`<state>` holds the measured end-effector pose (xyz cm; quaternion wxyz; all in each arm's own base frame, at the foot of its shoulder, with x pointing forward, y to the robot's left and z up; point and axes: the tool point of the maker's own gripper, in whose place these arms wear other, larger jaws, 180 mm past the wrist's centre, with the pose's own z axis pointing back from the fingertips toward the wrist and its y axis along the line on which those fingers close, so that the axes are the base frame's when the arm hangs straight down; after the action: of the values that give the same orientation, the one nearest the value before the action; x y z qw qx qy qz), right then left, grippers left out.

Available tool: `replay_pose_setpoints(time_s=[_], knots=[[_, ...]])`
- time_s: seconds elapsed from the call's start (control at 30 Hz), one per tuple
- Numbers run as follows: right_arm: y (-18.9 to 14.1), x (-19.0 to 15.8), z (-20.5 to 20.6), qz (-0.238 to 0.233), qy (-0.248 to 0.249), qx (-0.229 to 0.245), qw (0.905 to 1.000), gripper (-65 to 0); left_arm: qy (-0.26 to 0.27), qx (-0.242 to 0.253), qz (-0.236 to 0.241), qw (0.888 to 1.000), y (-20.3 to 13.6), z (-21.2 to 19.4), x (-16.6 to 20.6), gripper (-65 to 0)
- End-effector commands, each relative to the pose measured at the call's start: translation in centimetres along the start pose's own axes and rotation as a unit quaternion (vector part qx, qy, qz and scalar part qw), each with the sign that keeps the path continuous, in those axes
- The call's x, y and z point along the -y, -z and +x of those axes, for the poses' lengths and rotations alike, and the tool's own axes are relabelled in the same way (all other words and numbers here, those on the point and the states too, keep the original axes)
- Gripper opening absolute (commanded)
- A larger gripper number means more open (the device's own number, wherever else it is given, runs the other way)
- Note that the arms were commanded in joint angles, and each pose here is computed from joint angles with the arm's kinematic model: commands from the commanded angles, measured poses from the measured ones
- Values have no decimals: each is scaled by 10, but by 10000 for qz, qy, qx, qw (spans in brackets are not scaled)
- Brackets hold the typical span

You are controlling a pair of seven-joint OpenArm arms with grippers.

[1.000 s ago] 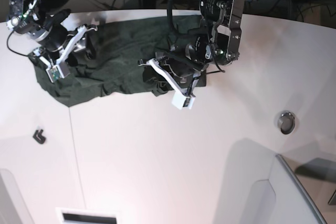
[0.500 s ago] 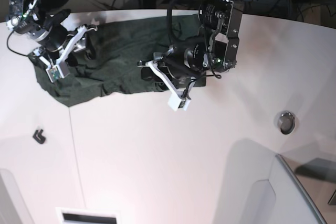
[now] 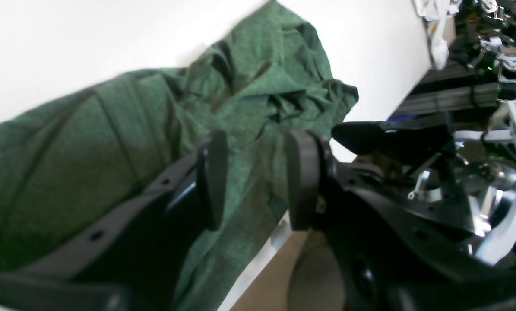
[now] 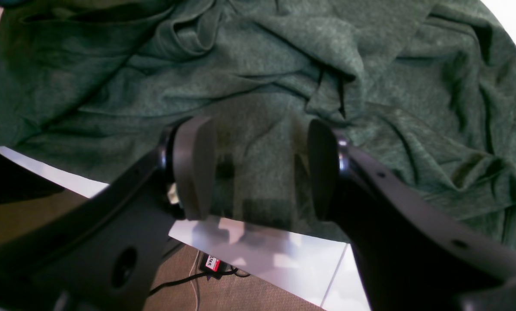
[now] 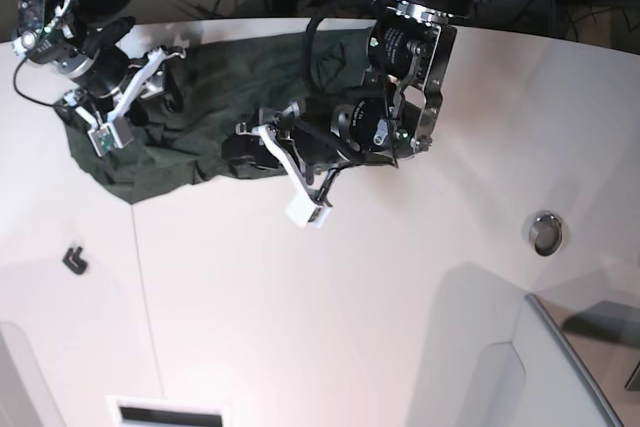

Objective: Layout the t-shirt on the table in an organized manner, then fold the t-shirt properly
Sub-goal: 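Fold the strip end with the left gripper toward the right gripper, then press and smooth the folded layer with the right gripper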

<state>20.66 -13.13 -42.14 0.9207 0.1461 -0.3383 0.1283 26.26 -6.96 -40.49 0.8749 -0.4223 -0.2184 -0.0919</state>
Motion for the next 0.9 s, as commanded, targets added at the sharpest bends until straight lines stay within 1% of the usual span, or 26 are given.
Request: replay_pose_setpoints(time_s=[0.0, 0.07, 0.1, 0.13, 0.17, 0.2, 0.23, 0.3, 0.37, 0.43, 0.47, 0.5, 0.53, 0.6, 0.63, 0.67, 0.7, 0.73, 0.77, 0.8, 0.87], knots=[[-3, 1, 11, 13, -50, 186, 9998, -332, 87, 290, -290, 9991, -4, 21, 12, -425], [-3, 1, 11, 12, -53, 193, 9998, -332, 118, 453, -422, 9980, -13, 31, 11, -428], [-3, 1, 11, 12, -53, 193, 9998, -332, 168, 555, -375, 9976, -22, 40, 5, -429], [-3, 1, 12, 11, -58, 199, 9998, -332, 202, 655, -240, 9974, -31, 48, -4, -431], [-3, 1, 12, 11, -58, 199, 9998, -332, 210, 792, -79, 9966, -43, 57, -13, -446], [-3, 1, 12, 11, -58, 199, 9998, -332, 162, 914, 140, 9956, -56, 64, -26, -482], [-3, 1, 10, 13, -52, 185, 9998, -332, 166, 963, 380, 9945, -71, 68, -39, -540], [-5, 0, 10, 8, -73, 190, 9998, -332, 183, 977, 716, 9925, -93, 66, -60, -650], [-8, -3, 21, 9, -194, 314, 9993, -332, 237, 1005, 1096, 9886, -121, 61, -84, -650], [-14, -6, 35, 3, -335, 481, 9983, -332, 90, 1026, 1578, 9821, -155, 50, -116, -650], [-16, -8, 42, -5, -421, 523, 9977, -336, -44, 1075, 1866, 9765, -177, 44, -136, -650], [-16, -12, 46, 33, -498, 507, 9975, -357, -185, 1131, 2098, 9710, -196, 39, -151, -650], [-14, -18, 54, 108, -613, 513, 9967, -392, -346, 1185, 2333, 9645, -215, 31, -166, -650], [-7, -37, 63, 356, -951, 381, 9941, -488, -644, 1291, 2851, 9476, -261, 15, -196, -650], [-2, -52, 67, 568, -1216, 314, 9905, -531, -770, 1335, 3089, 9385, -283, 7, -208, -650], [2, -67, 69, 791, -1470, 264, 9856, -549, -854, 1355, 3274, 9312, -301, 1, -216, -650], [5, -83, 69, 1022, -1744, 210, 9791, -548, -916, 1368, 3444, 9243, -317, -5, -223, -650], [8, -100, 70, 1263, -2035, 180, 9707, -522, -976, 1387, 3601, 9174, -333, -11, -227, -650], [10, -118, 70, 1504, -2277, 169, 9619, -480, -1017, 1418, 3727, 9114, -346, -15, -230, -650], [11, -135, 70, 1729, -2504, 167, 9524, -425, -1059, 1445, 3843, 9056, -359, -20, -233, -650], [13, -159, 67, 2025, -2798, 68, 9384, -312, -1150, 1510, 3996, 8968, -375, -27, -236, -650]])
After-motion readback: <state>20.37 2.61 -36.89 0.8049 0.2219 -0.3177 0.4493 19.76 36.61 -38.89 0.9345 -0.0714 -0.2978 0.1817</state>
